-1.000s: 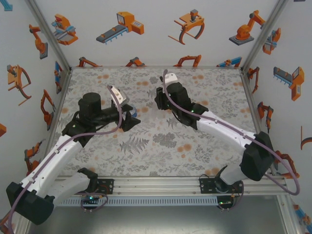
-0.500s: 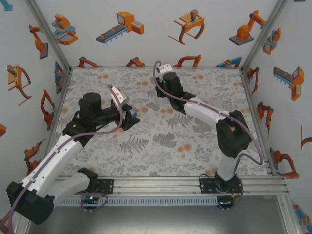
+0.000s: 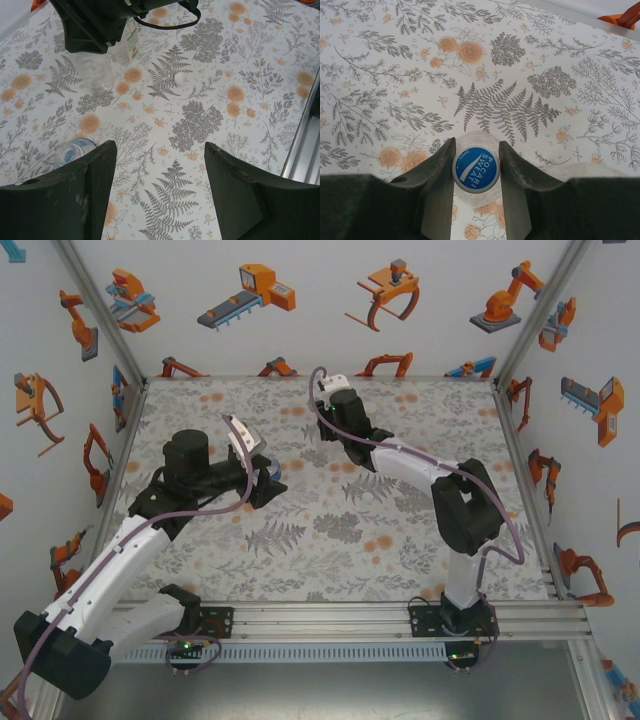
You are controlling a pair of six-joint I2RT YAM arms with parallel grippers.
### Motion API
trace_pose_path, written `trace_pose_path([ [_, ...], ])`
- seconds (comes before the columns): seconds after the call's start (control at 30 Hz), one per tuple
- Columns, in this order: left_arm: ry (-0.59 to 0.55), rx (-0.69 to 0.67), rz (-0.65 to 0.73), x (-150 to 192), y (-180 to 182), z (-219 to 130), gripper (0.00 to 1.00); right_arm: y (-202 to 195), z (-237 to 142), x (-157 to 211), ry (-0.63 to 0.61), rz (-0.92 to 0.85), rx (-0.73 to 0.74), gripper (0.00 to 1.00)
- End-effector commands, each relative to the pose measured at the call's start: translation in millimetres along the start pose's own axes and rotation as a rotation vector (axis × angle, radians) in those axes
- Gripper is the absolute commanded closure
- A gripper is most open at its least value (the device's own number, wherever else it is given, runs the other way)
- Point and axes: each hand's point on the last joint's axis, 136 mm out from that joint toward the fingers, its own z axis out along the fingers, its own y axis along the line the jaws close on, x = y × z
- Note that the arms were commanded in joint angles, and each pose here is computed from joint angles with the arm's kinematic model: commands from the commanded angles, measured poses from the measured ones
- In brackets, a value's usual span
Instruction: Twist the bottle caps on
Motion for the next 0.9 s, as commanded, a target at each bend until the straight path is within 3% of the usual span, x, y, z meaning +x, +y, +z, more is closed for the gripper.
trace_pose_path([
  [0.0,0.001,0.009,0.017,0,0,0,0.34,-3,2,-2,-0.008,0.005,0.005,0.72],
  [0.13,0.002,0.007,0.018,0,0,0,0.34,-3,-1,-8,-0.014,0.006,0.006,0.55],
  [0.23,0.003,0.008,0.018,0,0,0,0.34,-3,-5,-19,-0.024,0.007,0.003,0.49],
  [0.57,-0.006,-0.070,0.030,-3,10,-8,0.34,2,-49,-67,-0.082,0.009,-0.036,0.48],
  [0.87,-0.029,-0.305,0.049,-5,43,-31,0.33,59,-97,-52,-0.067,-0.044,-0.263,0.48],
])
